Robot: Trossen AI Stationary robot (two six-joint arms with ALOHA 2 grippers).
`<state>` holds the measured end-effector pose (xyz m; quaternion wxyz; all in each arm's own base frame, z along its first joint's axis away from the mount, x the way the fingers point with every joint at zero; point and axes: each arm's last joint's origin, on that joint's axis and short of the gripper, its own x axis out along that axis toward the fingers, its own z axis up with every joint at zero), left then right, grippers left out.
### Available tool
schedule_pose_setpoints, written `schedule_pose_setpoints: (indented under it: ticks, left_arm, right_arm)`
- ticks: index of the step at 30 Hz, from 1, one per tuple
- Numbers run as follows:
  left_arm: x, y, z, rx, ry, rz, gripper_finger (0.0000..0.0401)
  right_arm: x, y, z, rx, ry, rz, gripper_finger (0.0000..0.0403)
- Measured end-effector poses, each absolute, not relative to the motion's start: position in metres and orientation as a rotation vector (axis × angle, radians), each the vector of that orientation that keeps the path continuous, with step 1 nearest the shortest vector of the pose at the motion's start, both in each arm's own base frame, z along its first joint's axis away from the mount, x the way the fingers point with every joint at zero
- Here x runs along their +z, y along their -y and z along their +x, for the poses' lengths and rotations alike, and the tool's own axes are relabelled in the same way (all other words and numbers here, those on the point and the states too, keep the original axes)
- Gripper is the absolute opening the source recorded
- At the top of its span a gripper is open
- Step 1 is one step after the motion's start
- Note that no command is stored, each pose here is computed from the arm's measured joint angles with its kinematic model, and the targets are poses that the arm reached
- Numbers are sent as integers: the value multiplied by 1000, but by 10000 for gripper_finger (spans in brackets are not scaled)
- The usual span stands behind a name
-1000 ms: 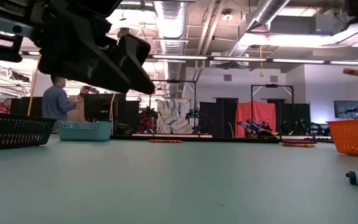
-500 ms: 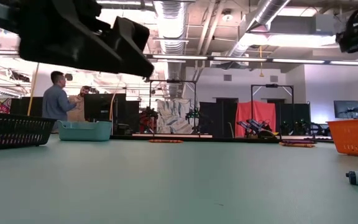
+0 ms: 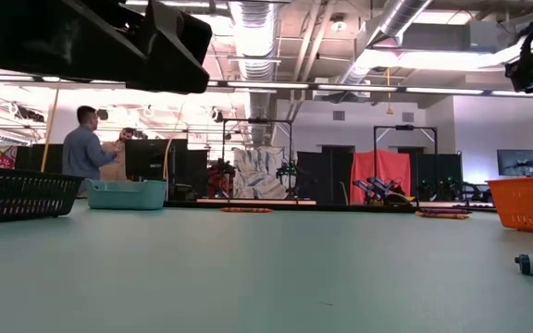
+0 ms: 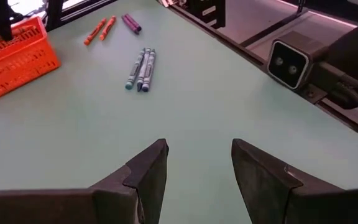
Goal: Sort crayons
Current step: Put the orange crayon into the orange bin
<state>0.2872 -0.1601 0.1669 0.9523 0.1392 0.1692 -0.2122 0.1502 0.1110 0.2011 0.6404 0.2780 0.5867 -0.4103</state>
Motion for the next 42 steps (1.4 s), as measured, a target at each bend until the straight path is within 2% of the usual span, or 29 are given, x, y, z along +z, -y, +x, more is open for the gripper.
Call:
schedule_pose_setpoints:
  ticks: [5, 15, 27, 33, 42]
  left_arm:
    - [167, 162, 286, -440, -341, 294, 169]
    - [165, 161, 286, -440, -358, 299, 169]
    - [165, 161, 285, -441, -363, 301, 169]
    - [165, 161, 285, -440, -364, 298, 169]
    - [165, 161, 286, -435, -363, 302, 169]
  right_arm:
    - [201, -111, 150, -936, -1345, 646, 18]
    - [203, -110, 152, -946, -1315, 639, 76]
    - [230, -115, 161, -883, -1246, 605, 79]
    - [240, -127, 164, -725, -1300, 596, 79]
    - [249, -173, 157, -408, -1256, 675, 79]
